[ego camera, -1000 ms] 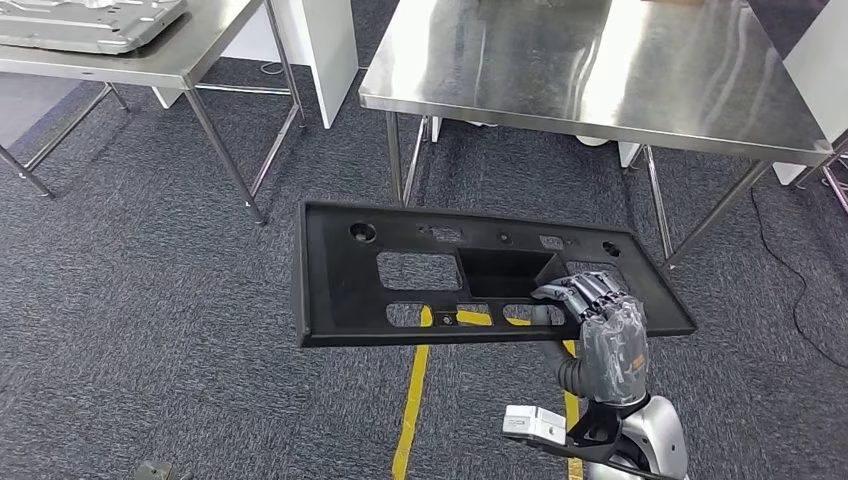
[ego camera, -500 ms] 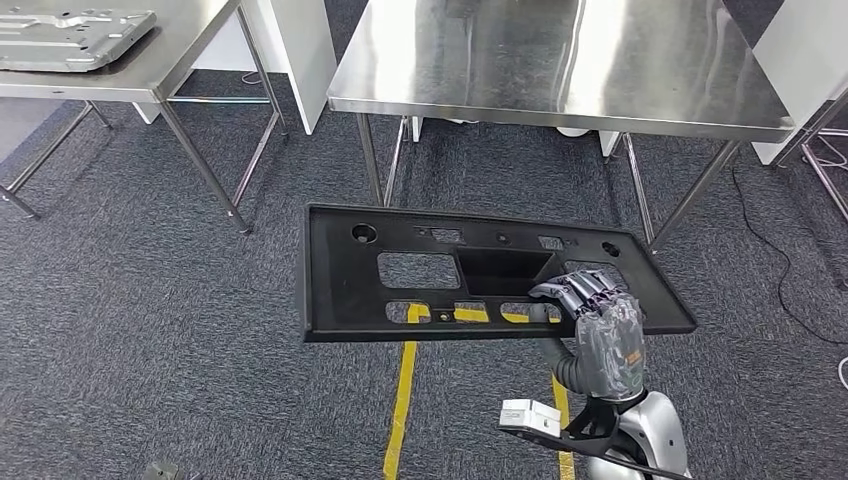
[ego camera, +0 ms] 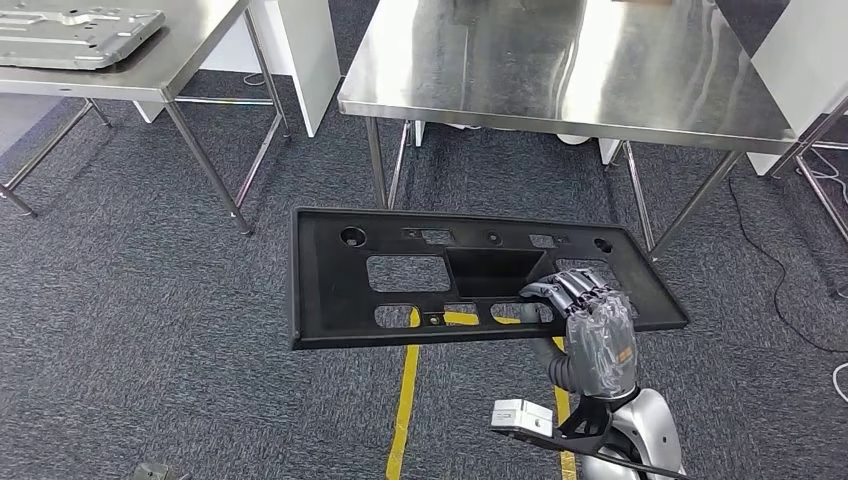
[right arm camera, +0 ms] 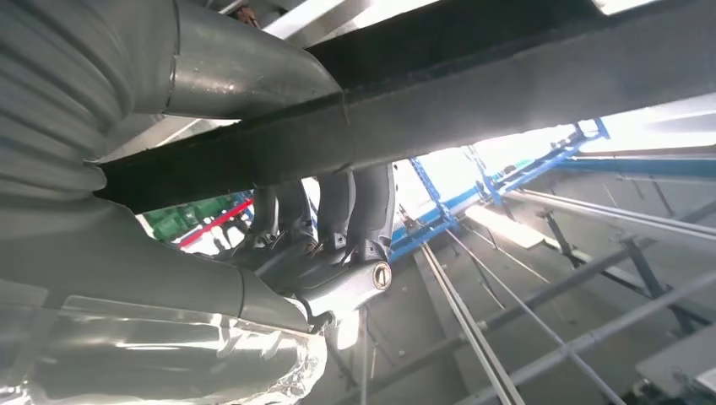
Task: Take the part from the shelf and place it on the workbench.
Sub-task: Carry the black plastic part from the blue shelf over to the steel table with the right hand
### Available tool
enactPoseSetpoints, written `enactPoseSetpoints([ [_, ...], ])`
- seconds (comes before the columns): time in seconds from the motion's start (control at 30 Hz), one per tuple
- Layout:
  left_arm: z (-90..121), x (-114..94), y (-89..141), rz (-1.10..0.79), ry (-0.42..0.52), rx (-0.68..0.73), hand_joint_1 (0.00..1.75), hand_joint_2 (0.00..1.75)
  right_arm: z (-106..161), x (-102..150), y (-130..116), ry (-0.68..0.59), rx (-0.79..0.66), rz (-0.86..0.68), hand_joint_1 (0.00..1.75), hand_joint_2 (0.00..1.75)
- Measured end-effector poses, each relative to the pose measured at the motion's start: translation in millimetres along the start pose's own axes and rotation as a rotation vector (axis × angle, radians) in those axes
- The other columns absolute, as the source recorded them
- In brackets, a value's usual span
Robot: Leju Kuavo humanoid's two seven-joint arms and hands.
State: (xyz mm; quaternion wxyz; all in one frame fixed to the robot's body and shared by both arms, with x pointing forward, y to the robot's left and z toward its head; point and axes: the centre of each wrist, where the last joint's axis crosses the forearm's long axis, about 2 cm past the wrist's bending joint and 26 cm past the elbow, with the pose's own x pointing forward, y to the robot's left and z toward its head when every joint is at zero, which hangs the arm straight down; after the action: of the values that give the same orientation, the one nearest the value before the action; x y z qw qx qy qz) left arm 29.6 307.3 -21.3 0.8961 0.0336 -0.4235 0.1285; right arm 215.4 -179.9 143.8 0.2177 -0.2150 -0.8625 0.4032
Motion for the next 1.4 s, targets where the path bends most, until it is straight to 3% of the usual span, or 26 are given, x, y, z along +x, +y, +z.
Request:
enactPoseSetpoints([
  [1.4,5.3,3.5,-3.2,-0.017,-0.008,-0.002,0.00,1.75,6.5,-0.8,1.6,-0.001,0.023,-0.012,1.75,1.75],
])
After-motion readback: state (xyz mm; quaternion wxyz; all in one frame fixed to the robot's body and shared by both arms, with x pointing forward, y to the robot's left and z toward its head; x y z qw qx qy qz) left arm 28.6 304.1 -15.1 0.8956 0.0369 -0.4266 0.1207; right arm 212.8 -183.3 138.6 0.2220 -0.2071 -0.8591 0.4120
